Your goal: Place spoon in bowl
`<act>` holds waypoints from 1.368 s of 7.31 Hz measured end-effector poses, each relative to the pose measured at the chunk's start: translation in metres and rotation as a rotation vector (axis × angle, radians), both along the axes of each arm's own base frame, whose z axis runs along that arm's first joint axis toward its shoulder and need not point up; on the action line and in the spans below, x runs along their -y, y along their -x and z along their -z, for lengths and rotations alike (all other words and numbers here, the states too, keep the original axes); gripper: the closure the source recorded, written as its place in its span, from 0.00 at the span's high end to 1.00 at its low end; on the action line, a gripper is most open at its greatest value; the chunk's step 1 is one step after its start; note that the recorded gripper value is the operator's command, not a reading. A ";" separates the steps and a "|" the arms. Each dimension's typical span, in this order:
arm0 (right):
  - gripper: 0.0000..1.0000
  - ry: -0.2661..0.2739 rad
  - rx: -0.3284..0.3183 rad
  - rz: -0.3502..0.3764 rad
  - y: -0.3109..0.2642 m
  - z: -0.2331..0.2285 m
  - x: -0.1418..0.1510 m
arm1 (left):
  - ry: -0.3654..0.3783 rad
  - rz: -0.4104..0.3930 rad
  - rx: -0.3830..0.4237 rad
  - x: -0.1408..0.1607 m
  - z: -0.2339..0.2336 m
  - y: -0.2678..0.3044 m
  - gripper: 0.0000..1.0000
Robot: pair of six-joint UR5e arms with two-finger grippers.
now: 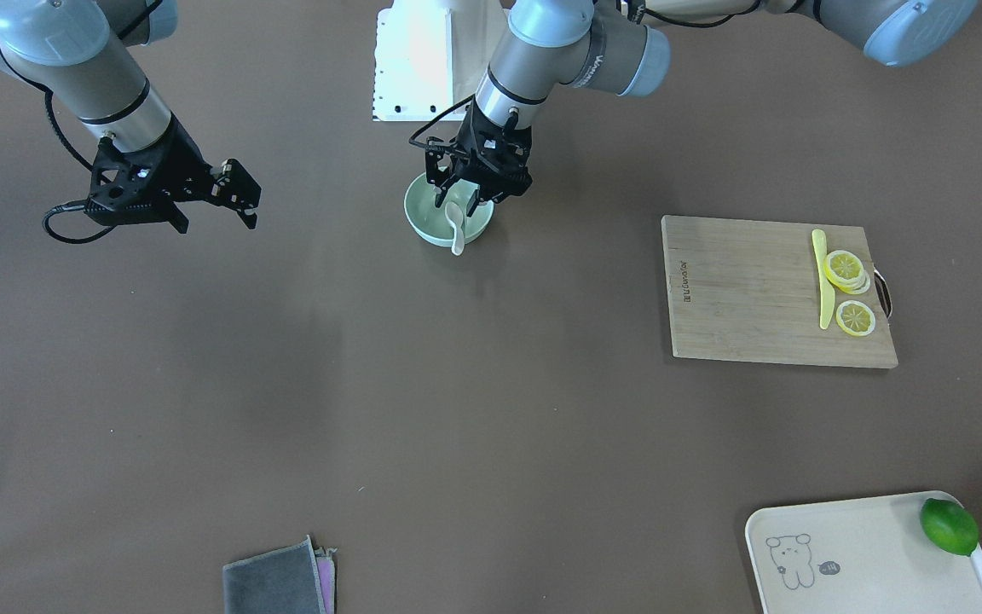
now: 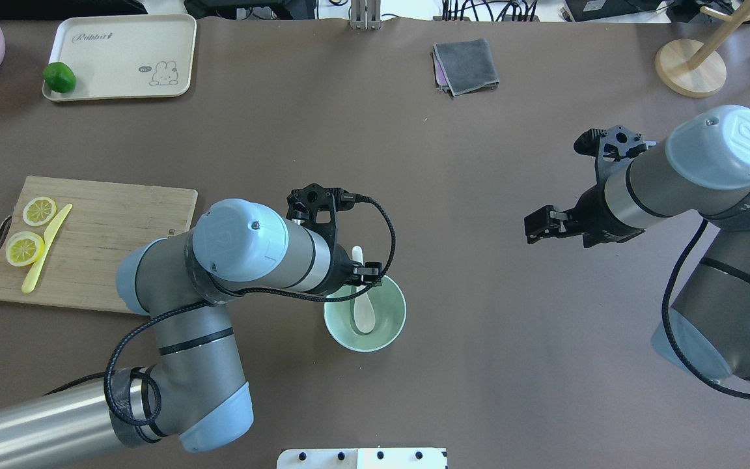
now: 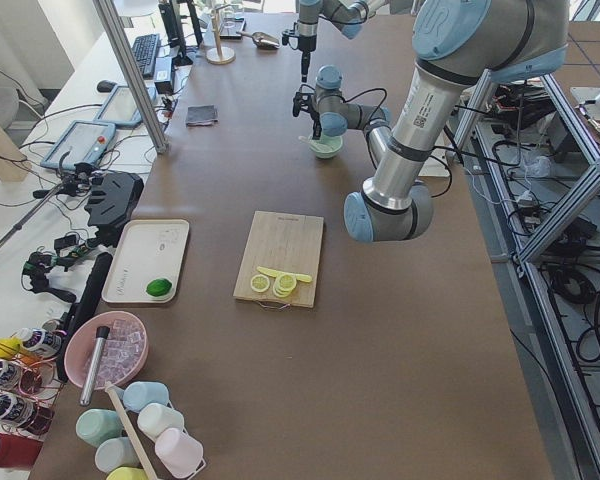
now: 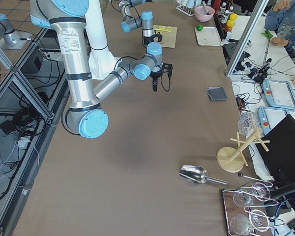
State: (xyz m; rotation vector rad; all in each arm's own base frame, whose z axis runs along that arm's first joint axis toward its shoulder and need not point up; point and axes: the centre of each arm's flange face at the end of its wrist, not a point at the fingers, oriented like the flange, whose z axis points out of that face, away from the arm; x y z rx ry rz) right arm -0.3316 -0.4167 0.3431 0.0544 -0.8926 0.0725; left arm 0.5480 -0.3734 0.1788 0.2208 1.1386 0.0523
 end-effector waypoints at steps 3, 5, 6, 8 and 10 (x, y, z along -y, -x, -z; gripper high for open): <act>1.00 -0.056 -0.075 0.026 -0.050 -0.047 0.014 | -0.083 -0.051 0.107 0.086 -0.084 0.111 0.98; 1.00 -0.109 -0.126 0.103 -0.131 -0.110 0.034 | -0.151 -0.125 0.294 0.146 -0.157 0.212 0.98; 1.00 -0.125 -0.128 0.141 -0.179 -0.147 0.048 | -0.160 -0.167 0.371 0.171 -0.186 0.270 0.98; 1.00 -0.169 -0.139 0.188 -0.271 -0.225 0.070 | -0.147 -0.229 0.376 0.184 -0.259 0.398 0.98; 1.00 -0.187 -0.148 0.200 -0.331 -0.276 0.072 | -0.112 -0.216 0.322 0.150 -0.334 0.500 0.98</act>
